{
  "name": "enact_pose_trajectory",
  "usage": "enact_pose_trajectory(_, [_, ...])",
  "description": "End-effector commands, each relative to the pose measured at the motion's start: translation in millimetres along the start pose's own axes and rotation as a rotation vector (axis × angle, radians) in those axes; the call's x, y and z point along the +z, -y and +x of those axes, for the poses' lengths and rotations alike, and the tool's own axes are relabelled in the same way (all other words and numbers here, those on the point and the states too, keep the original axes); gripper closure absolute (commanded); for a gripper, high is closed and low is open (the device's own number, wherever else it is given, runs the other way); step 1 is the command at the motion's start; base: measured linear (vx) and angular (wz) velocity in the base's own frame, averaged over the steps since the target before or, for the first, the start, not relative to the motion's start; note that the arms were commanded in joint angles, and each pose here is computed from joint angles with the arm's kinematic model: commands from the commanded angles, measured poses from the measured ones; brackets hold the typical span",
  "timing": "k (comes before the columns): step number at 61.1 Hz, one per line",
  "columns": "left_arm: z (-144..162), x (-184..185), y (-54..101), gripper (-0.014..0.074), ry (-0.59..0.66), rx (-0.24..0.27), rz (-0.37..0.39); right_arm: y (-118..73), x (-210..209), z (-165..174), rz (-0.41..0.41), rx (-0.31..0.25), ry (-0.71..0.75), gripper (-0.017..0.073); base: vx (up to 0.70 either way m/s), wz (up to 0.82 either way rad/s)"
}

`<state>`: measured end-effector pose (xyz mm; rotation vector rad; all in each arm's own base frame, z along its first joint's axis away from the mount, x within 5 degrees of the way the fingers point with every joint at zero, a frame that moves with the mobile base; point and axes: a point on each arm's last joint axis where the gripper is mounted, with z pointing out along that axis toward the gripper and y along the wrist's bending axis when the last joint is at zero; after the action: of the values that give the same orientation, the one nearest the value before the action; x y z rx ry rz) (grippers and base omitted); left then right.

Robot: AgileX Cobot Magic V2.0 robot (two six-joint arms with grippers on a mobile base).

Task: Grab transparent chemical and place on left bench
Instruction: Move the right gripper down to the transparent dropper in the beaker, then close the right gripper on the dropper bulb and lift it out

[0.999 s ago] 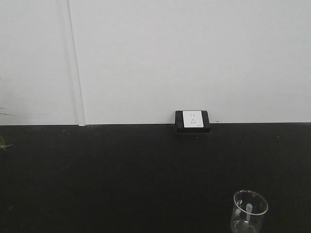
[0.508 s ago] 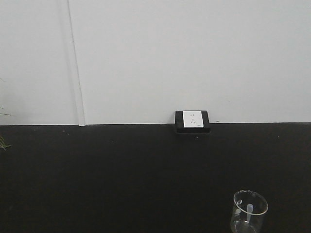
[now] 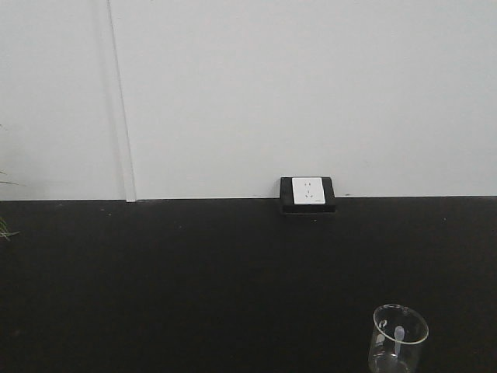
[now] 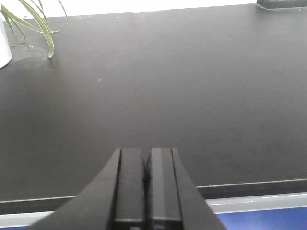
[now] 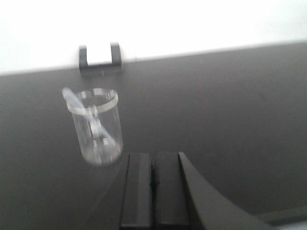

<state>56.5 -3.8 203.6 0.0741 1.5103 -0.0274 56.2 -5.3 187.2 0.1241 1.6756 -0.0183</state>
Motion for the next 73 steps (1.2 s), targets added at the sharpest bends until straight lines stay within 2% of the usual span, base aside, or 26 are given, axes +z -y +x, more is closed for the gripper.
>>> enact_pose_trajectory(1, [-2.8, -1.3, -0.1, 0.0597, 0.081, -0.009, -0.002, -2.4, -2.2, -15.9, -0.028, -0.004, 0.199, 0.0566, 0.00, 0.00])
enact_pose_trajectory(13, [-2.8, -1.3, -0.1, 0.0597, 0.081, -0.009, -0.002, -4.8, -7.9, -35.2, -0.050, -0.019, 0.376, 0.0566, 0.00, 0.00])
enact_pose_trajectory(25, [-2.8, -1.3, -0.1, 0.0597, 0.081, -0.009, -0.002, -5.9, -8.0, -61.9, -0.027, -0.099, 0.297, 0.0564, 0.00, 0.00])
enact_pose_trajectory(37, [-2.8, -1.3, -0.1, 0.0597, 0.081, -0.009, -0.002, -10.6, 14.6, -91.6, -0.055, -0.101, 0.312, 0.0560, 0.00, 0.00])
enact_pose_trajectory(49, [-2.8, -1.3, -0.1, 0.0597, 0.081, -0.009, -0.002, -16.8, 55.2, -87.8, -0.113, -0.146, 0.263, 0.0538, 0.00, 0.00])
enact_pose_trajectory(52, [-2.8, -1.3, -0.1, 0.0597, 0.081, -0.009, -0.002, -18.7, 66.1, -83.8, -0.134, -0.165, 0.237, 0.0522, 0.00, 0.00])
enact_pose_trajectory(64, [-2.8, -1.3, -0.1, 0.0597, 0.081, -0.009, -0.002, -32.9, 104.8, -72.0, -0.287, -0.303, 0.168, 0.0381, 0.00, 0.00])
enact_pose_trajectory(73, [-2.8, -1.3, -0.1, 0.0597, 0.081, -0.009, -0.002, -38.2, 134.9, -62.6, -0.356, -0.320, 0.094, 0.0229, 0.00, 0.00])
